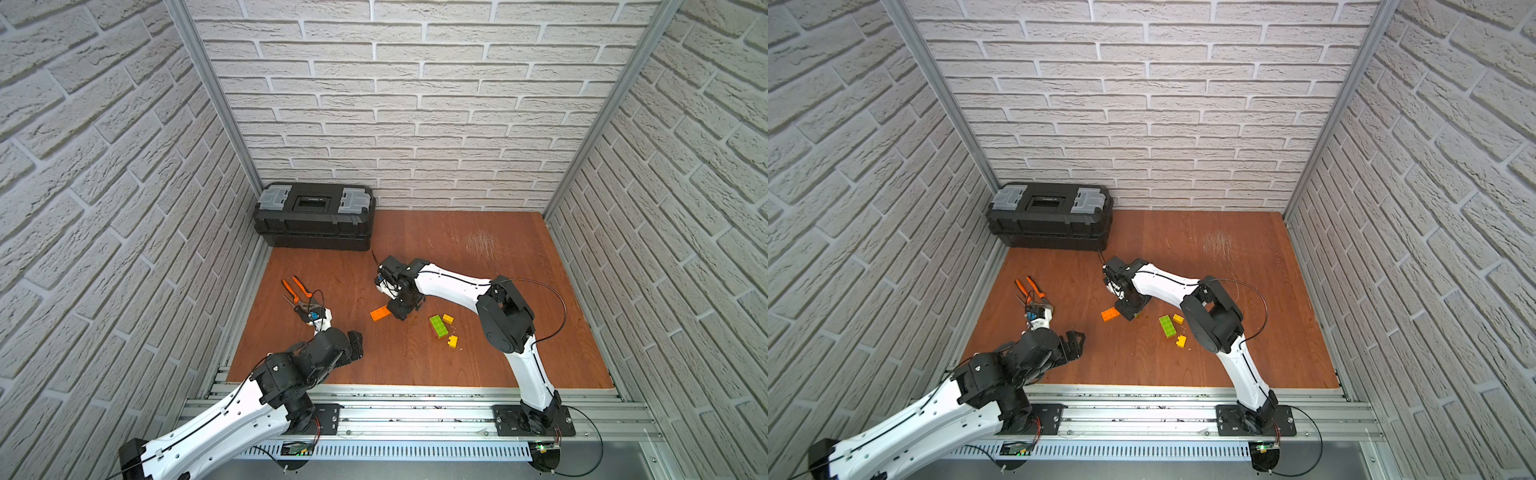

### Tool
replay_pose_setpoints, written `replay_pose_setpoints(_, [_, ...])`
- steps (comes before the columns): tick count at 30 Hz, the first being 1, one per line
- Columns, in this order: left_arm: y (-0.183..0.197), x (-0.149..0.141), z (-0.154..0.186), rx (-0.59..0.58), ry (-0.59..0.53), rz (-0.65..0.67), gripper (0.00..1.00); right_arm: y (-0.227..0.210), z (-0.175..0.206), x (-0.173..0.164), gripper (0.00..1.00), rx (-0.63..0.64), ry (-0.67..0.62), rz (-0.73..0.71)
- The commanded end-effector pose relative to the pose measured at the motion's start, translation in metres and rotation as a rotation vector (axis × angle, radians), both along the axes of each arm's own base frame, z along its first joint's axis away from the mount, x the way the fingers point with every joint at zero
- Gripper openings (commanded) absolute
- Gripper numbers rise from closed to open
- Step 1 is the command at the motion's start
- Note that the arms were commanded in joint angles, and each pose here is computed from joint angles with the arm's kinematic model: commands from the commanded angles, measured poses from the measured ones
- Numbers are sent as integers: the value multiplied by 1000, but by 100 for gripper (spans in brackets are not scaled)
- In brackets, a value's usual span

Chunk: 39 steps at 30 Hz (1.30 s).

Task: Assemble a carrot with lego
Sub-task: Pick up the lego brick from the center of the board.

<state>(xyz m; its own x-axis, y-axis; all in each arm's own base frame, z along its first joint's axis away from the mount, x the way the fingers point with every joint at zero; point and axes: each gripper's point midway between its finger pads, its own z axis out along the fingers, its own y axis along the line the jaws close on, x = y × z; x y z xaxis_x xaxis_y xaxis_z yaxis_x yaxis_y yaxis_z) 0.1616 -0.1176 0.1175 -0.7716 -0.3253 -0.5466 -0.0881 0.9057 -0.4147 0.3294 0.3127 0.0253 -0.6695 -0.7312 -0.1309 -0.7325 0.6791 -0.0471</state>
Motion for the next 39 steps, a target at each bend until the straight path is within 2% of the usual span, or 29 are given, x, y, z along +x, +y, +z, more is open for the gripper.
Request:
replay_pose_setpoints(1, [2,1,-4,16,-7,5,98,0,3,0,57,-4,3,9])
replay_pose_setpoints(7, [5,-1,-5,14,-5,11,98,-4,5,0,54,-4,6,-10])
replay_pose_setpoints(11, [6,-2,-6,6,-4,15,98,-5,5,0,47,-5,8,-13])
replay_pose_setpoints(19, [6,-2,-7,7,-3,16,98,-9,4,-2,15,-17,22,-20])
replay_pose_setpoints(23, [6,-1,-8,6,-5,16,98,-15,12,-4,2,-29,16,-36])
replay_pose_setpoints(33, [1,1,-9,2,-2,10,98,-47,81,-8,2,31,-58,-181])
replay_pose_setpoints(39, [-3,3,-6,-11,-11,4,98,-86,110,-25,2,28,-89,-294])
